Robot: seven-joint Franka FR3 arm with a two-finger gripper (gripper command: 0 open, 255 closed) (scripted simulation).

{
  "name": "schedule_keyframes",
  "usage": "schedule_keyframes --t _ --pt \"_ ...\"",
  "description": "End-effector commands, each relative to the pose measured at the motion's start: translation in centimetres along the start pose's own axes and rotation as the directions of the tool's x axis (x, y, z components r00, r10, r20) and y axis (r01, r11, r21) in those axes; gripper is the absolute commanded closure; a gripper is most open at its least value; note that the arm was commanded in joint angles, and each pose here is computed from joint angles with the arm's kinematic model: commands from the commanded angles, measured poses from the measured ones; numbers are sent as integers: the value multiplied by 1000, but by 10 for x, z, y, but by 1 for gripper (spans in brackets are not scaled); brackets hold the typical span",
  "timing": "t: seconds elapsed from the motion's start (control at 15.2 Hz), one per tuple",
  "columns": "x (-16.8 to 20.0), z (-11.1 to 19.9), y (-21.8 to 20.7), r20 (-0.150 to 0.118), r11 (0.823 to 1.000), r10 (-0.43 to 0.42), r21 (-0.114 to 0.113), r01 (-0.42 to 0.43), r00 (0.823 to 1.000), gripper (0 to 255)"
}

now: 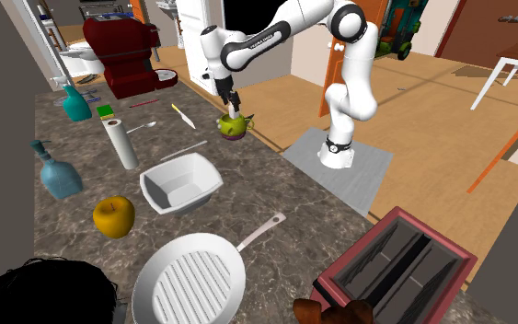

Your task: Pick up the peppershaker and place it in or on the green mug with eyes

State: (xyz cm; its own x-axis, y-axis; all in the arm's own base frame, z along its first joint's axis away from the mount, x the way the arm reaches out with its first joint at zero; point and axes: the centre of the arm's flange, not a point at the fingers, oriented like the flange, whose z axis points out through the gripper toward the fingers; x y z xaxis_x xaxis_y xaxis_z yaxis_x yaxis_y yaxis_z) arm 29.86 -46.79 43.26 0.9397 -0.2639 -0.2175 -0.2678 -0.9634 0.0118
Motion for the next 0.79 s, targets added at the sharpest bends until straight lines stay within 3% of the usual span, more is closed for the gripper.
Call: schedule_keyframes --t 0.0,0.2,0.73 --pt "0 -13 0 0 1000 0 0 0 1000 0" --pt "0 -50 0 0 1000 0 0 0 1000 0" --pt "0 -50 0 0 1000 0 0 0 1000 0"
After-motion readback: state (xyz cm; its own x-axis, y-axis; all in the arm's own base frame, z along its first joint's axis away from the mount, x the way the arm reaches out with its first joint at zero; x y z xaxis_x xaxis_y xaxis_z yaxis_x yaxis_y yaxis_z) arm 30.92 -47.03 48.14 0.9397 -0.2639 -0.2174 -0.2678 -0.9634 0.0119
